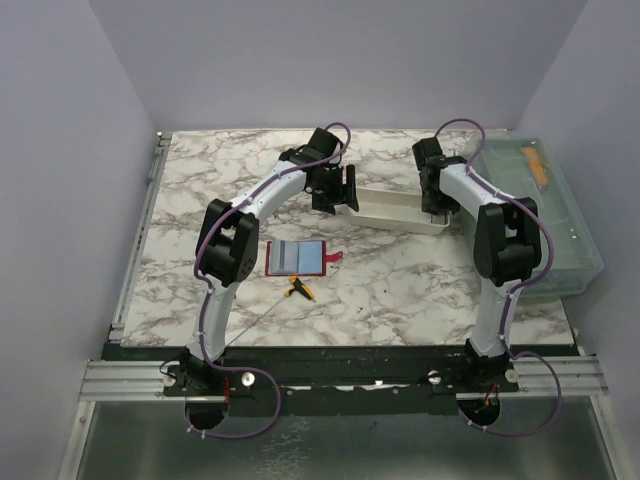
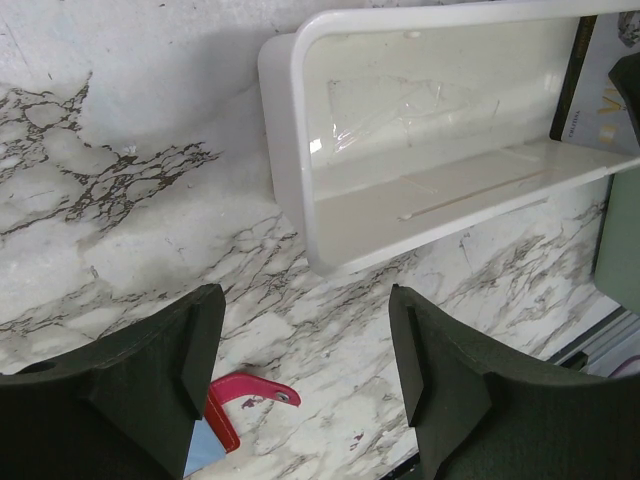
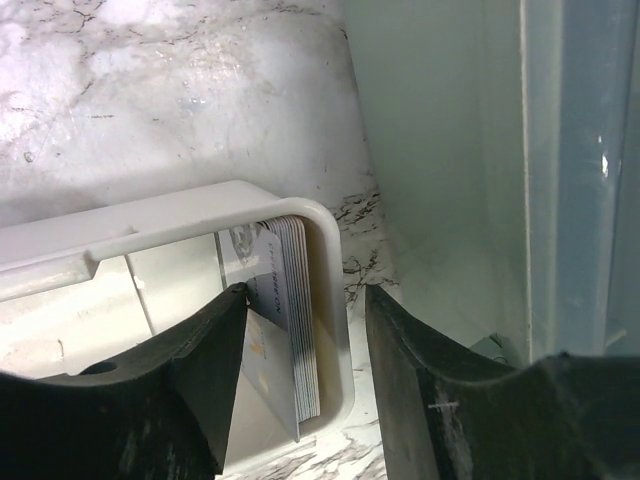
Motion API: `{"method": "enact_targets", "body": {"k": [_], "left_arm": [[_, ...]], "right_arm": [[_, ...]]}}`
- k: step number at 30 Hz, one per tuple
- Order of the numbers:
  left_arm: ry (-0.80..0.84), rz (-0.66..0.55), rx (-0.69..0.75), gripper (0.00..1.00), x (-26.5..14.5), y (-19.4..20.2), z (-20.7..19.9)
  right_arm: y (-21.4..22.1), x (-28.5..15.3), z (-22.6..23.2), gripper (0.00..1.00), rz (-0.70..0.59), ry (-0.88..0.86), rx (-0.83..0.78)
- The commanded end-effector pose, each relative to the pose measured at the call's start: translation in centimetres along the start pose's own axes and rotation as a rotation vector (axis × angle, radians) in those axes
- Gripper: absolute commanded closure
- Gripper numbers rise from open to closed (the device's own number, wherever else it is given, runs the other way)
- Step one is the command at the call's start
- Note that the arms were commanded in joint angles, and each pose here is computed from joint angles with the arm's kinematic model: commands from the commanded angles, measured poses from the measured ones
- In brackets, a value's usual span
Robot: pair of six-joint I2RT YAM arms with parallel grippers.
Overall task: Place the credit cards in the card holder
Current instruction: Pick up the credit card from the storage box.
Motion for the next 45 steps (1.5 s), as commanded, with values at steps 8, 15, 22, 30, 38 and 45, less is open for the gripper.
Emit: {"method": "enact_targets", "body": {"k": [8, 15, 22, 30, 38, 45], "left_arm": [[0.051, -0.023, 0.030, 0.27, -2.0, -0.2, -1.1], [0.053, -0.021, 0.029, 0.27, -2.0, -0.2, -1.1], [0.055, -0.015, 0.028, 0.27, -1.8, -0.1, -1.0], [0.058, -0.015, 0.029, 0.27, -1.8, -0.1, -1.1], [0.092, -0.046, 0.035, 0.27, -3.6, -0.7, -1.7], [0.174, -0.106, 0.027, 0.24, -8.3, -1.2, -2.9]], "right_arm": [[-1.0, -2.4, -1.6, 0.58, -0.038, 0.043, 0.019], [-1.0, -2.6, -1.7, 0.62, -0.039, 0.043, 0.022], [-1.0, -2.5, -1.6, 0.76, -0.026, 0.042, 0.023], [-1.0, -2.6, -1.4, 0.89, -0.015, 0.027, 0.029], [-1.8, -4.2, -1.3, 1.00, -0.056, -0.069, 0.102], [-3.4, -9.2, -2.7, 1.00, -0.225, -0.284, 0.152]]}}
Point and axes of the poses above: each gripper's point midway between its finger pads, its own x axis out along the fingers, its own z axis along the line the jaws close on, y = z × x, the point moved 10 cm from there along -x, back along the fingers, and after that the axes turned 2 degrees about x, right-handed, at the moved point
